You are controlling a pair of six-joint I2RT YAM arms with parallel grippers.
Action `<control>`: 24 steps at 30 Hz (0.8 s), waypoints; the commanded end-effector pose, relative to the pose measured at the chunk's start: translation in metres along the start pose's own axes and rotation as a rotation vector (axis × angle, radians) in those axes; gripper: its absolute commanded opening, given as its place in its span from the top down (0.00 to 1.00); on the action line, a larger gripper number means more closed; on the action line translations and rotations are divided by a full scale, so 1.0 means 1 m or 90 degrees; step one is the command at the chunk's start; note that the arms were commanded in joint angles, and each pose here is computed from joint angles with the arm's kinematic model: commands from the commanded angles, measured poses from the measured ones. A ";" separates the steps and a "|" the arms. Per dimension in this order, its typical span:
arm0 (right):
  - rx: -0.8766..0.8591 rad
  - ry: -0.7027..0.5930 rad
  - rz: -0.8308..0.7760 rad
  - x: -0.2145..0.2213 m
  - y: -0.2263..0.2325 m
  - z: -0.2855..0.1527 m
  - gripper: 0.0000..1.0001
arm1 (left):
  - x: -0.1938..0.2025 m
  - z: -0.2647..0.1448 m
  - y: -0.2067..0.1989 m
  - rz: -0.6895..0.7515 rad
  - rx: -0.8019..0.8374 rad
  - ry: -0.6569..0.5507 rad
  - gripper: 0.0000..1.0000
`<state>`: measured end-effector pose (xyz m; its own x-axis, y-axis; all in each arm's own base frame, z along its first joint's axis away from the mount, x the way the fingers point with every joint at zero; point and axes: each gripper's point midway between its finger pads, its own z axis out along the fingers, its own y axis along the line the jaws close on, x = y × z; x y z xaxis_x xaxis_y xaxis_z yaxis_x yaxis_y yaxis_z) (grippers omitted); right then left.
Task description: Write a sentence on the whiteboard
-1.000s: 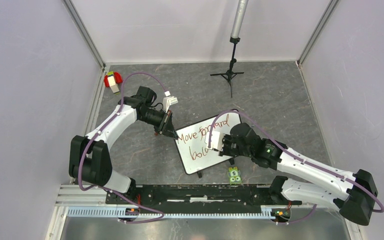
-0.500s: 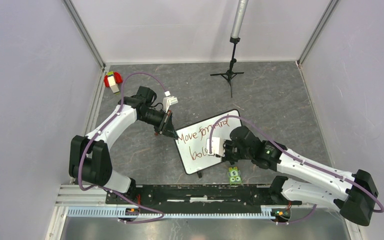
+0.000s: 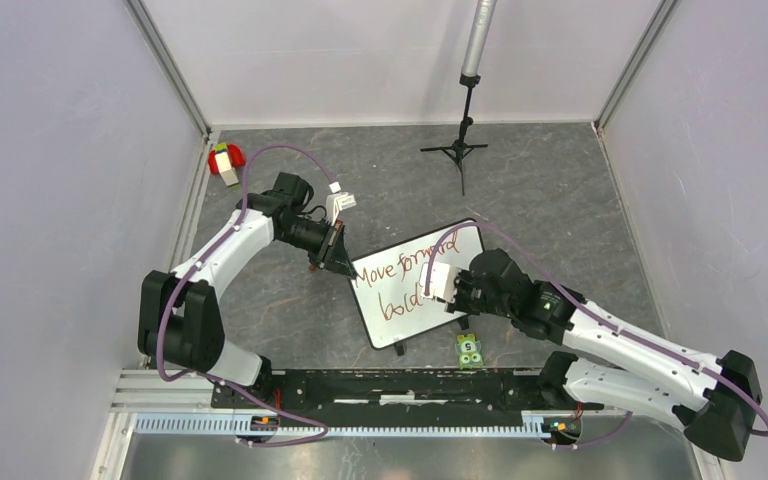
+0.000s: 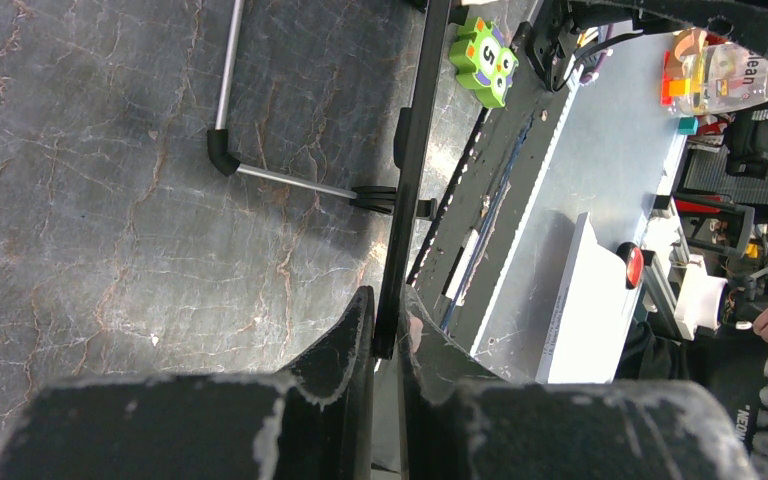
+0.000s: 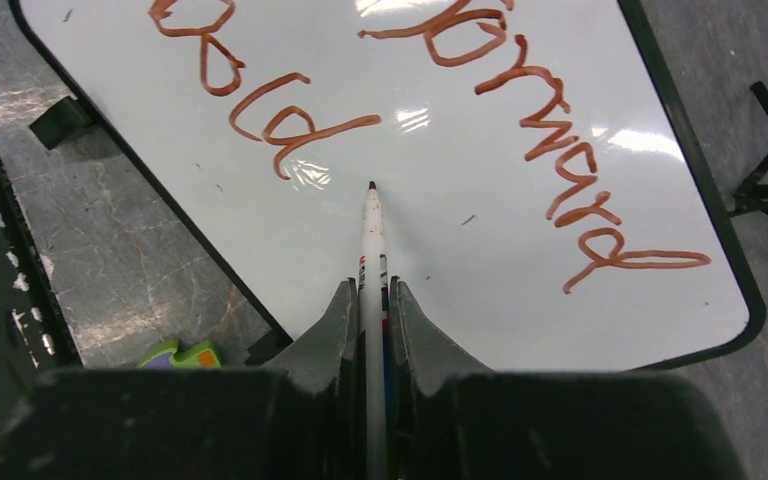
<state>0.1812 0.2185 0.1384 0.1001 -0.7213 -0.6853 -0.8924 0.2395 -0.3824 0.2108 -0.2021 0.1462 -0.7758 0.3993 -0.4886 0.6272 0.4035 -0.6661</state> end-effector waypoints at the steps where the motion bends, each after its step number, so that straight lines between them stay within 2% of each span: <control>1: 0.073 -0.034 0.024 -0.024 -0.030 -0.007 1.00 | -0.010 -0.002 0.004 0.044 -0.013 -0.006 0.98; 24: 0.048 -0.017 0.017 -0.016 -0.023 0.005 1.00 | -0.010 -0.001 0.006 0.045 -0.014 -0.003 0.98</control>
<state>0.1934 0.2212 0.1447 0.0783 -0.7150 -0.6947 -0.8734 0.2868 -0.3937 0.2110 -0.2021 0.1461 -0.7757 0.3999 -0.4883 0.6274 0.4049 -0.6651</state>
